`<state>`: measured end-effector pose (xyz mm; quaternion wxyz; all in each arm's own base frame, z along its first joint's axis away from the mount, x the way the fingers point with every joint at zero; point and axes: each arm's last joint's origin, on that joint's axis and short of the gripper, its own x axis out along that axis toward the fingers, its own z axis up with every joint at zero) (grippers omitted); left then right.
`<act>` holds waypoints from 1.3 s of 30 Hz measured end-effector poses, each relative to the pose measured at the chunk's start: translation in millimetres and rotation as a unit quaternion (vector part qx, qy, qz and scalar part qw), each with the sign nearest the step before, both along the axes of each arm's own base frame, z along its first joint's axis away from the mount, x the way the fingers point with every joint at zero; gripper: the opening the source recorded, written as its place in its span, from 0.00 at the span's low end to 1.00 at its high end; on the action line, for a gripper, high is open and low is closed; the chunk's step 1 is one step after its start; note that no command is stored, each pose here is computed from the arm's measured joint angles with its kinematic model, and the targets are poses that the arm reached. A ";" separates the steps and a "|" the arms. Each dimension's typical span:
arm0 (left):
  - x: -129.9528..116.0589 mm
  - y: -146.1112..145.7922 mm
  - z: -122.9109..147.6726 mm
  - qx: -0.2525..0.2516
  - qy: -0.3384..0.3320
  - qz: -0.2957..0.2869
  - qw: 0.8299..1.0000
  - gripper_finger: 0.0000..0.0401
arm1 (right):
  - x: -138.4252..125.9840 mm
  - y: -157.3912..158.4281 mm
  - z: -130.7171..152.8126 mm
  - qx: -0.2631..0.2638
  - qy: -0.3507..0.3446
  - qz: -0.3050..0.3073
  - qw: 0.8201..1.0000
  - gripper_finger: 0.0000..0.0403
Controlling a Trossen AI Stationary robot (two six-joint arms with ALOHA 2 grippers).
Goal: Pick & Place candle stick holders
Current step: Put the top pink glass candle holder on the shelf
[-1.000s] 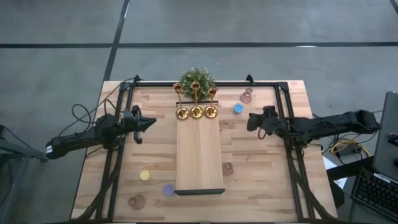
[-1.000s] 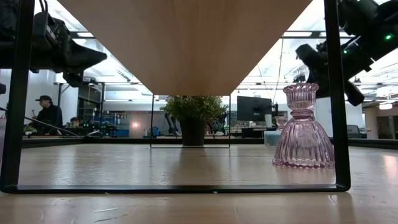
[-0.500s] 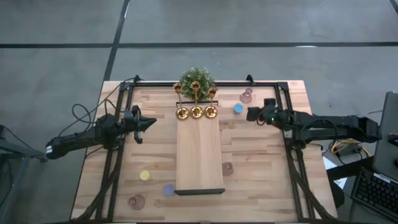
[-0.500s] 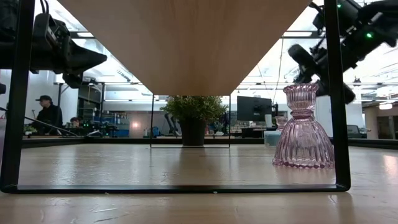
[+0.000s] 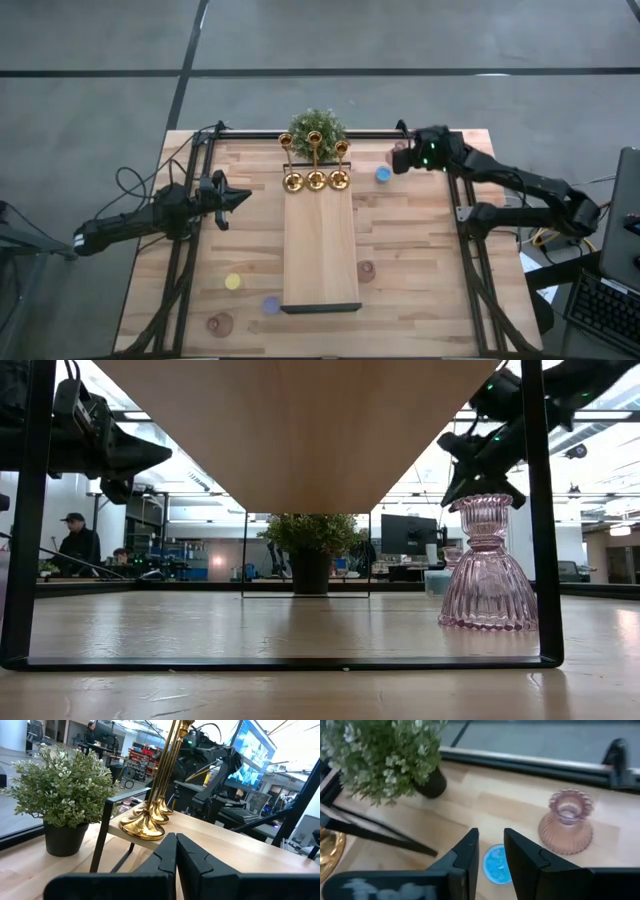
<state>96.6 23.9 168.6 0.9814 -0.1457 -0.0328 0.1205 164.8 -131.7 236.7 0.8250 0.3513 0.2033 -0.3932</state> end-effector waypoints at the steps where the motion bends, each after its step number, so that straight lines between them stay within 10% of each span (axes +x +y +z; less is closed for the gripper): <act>1: 0.0 0.0 0.0 0.000 0.000 0.000 1.000 0.02 | 1.0 -5.0 2.1 0.012 0.004 0.013 1.000 0.22; 18: 0.1 0.0 -0.4 -0.010 -0.001 -0.001 1.000 0.02 | 41.2 -60.1 24.5 -0.045 0.323 0.258 0.909 0.16; 39: 0.1 0.0 -4.0 -0.029 0.013 -0.001 0.999 0.02 | 47.1 -78.6 -9.4 -0.057 0.446 0.403 0.797 0.16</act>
